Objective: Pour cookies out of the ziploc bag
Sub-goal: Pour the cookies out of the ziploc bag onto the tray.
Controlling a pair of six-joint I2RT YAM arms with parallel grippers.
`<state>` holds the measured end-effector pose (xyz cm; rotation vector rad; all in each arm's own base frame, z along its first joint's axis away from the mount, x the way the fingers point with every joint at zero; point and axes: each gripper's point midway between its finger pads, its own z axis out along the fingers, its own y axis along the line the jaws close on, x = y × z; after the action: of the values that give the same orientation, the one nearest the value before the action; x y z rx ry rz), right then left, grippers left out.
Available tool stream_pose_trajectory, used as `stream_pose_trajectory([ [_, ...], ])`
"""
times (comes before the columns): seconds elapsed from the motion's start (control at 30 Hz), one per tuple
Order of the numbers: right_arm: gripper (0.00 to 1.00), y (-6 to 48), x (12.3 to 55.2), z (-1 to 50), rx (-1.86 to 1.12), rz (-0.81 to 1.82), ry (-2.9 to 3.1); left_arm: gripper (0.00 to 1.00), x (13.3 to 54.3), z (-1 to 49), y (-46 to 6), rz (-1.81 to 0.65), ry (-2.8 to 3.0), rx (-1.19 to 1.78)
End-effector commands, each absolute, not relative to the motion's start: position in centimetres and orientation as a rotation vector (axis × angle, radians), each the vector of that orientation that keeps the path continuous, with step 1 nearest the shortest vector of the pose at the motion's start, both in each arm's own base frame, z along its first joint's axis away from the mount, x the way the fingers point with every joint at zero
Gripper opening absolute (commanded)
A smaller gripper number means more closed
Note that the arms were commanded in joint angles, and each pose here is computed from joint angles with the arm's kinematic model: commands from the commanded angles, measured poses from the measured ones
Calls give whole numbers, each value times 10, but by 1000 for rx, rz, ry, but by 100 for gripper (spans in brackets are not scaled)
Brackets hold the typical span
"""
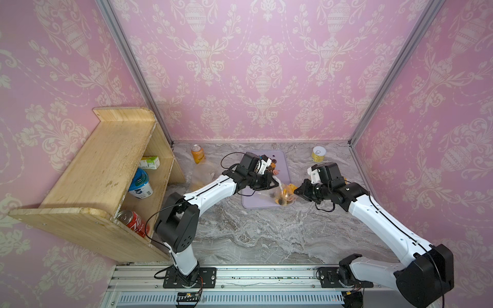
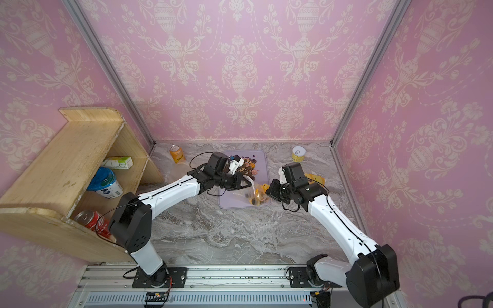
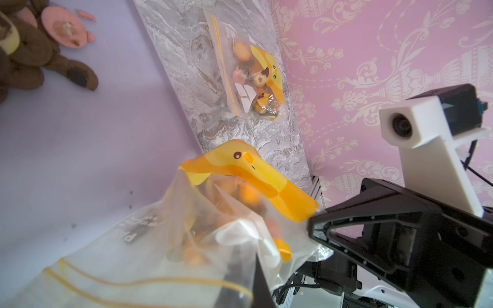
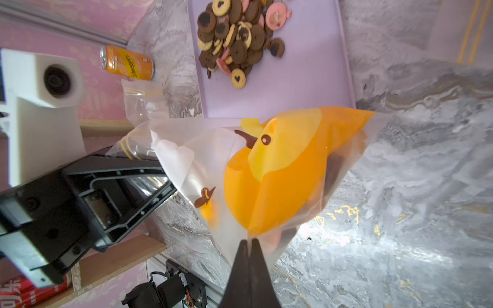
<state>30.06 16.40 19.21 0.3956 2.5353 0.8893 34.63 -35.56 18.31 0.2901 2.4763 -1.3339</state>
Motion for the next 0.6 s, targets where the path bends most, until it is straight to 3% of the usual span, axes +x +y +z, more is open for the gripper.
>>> stream_pose_trajectory([
  [0.0, 0, 158, 313, 213, 336, 918, 2509, 0, 369, 196, -371, -1408, 2415, 353],
  [0.27, 0, 135, 367, 232, 377, 889, 2456, 0, 432, 187, -398, -1439, 2379, 303],
  [0.57, 0, 126, 418, 201, 432, 883, 2494, 3, 485, 171, -406, -1386, 2366, 267],
])
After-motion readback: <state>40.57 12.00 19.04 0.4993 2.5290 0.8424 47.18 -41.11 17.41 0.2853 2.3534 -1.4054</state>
